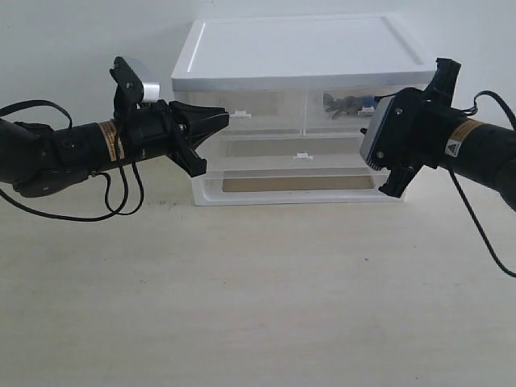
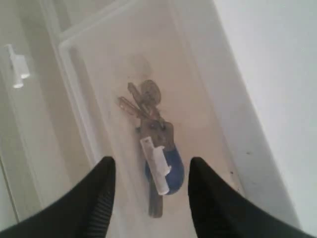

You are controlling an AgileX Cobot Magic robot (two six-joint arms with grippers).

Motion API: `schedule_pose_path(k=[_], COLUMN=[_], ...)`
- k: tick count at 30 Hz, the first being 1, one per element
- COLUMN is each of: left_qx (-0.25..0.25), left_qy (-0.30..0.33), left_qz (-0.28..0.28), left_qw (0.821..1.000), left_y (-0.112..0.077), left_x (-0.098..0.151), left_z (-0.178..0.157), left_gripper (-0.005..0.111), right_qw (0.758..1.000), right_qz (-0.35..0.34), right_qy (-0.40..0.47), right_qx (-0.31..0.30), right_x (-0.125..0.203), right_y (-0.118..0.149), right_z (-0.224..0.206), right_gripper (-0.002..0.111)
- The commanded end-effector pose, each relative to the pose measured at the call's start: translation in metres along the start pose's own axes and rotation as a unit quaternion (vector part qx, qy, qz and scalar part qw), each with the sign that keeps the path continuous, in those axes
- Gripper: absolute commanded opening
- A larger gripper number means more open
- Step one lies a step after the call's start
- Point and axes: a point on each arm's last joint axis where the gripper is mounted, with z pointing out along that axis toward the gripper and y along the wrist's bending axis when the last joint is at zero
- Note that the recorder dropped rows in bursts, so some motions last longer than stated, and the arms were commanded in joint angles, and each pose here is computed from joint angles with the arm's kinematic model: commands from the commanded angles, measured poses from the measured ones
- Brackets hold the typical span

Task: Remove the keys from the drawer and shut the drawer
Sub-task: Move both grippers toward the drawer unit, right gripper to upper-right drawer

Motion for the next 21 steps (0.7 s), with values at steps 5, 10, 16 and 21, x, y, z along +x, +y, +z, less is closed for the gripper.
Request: schedule_pose_path(k=[5, 10, 16, 21], left_qx=[-0.045, -0.045, -0.046, -0.068], left_qy=[-0.002, -0.002, -0.001, -0.001], left_qz=[-0.019, -0.018, -0.019, -0.028], left_qw=[0.999, 0.999, 0.999, 0.997], left_y=[0.012, 0.012, 0.012, 0.016], left_x=[-0.002, -0.002, -0.002, 0.001], left_z=[0.000, 0.000, 0.000, 0.000], left_gripper=[0.004, 0.004, 0.004, 0.004], right_qw=[1.000, 1.000, 0.996, 0.992], right_qz=[-0.001, 0.000, -0.003, -0.020], right_qy=[0.011, 0.015, 0.061, 0.053], right_qx=[-0.007, -0.009, -0.060, -0.111], right_x=[0.005, 0.006, 0.014, 0.010], right_y=[-0.001, -0.001, 0.008, 0.024], right_z=[0.015, 0.015, 0.013, 0.009], right_gripper=[0.041, 0.000, 0.000, 0.000])
